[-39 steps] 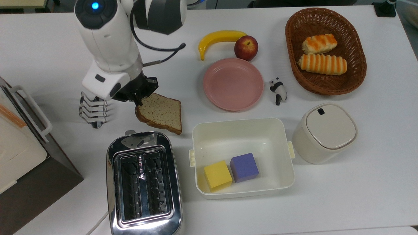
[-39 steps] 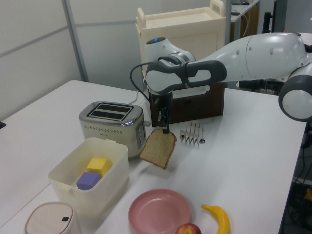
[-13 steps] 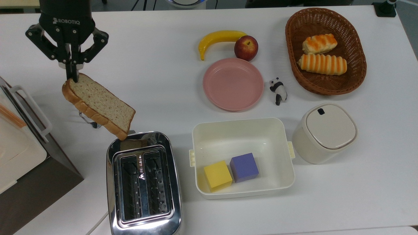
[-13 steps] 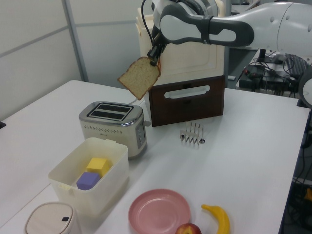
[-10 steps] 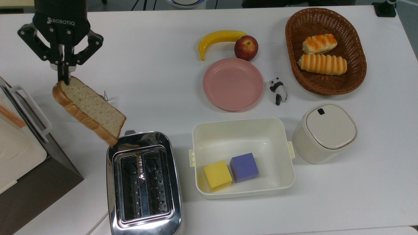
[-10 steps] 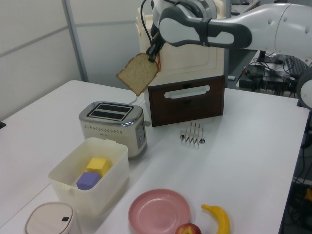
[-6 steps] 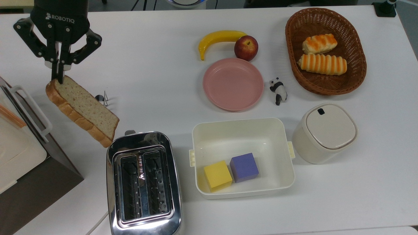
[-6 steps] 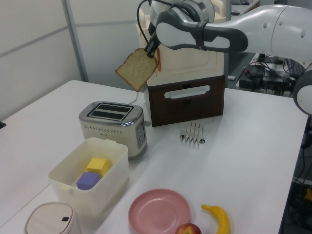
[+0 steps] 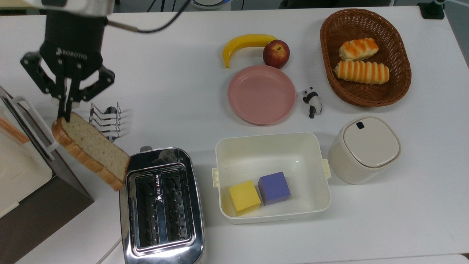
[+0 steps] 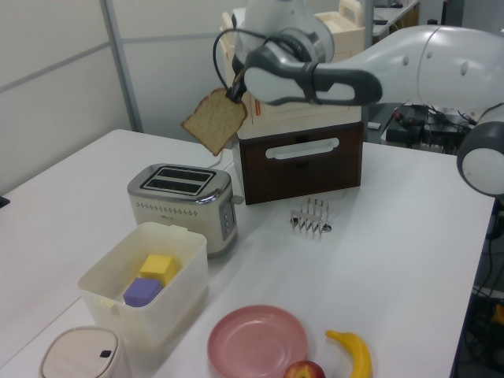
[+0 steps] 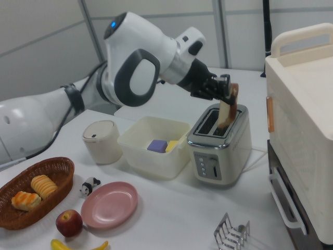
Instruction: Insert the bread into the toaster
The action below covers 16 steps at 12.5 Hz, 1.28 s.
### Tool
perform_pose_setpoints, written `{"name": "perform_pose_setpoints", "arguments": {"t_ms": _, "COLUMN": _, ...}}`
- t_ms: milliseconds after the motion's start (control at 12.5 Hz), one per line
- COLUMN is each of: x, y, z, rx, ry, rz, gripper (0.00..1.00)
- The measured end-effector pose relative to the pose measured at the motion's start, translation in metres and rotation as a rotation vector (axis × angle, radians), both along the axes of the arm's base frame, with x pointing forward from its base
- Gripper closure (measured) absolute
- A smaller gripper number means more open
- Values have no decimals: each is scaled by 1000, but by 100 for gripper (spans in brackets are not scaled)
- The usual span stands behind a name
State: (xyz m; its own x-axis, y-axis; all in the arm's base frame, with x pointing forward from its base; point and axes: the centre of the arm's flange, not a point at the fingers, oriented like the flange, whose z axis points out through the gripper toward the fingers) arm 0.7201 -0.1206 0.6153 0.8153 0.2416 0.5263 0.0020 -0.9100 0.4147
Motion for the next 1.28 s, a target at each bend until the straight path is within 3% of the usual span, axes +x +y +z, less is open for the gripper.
{"name": "perform_pose_setpoints", "arguments": {"t_ms": 239, "x": 12, "y": 1, "z": -27, "rx": -15, "ry": 17, "rz": 0, "gripper": 96}}
{"name": "perform_pose_setpoints", "arguments": {"t_ms": 798, "x": 24, "y": 14, "z": -41, "rx": -1, "ry": -43, "rz": 4, "gripper": 96}}
{"name": "perform_pose_setpoints", "arguments": {"t_ms": 1277, "x": 27, "y": 22, "z": -50, "rx": 4, "ry": -38, "rz": 14, "gripper": 96}}
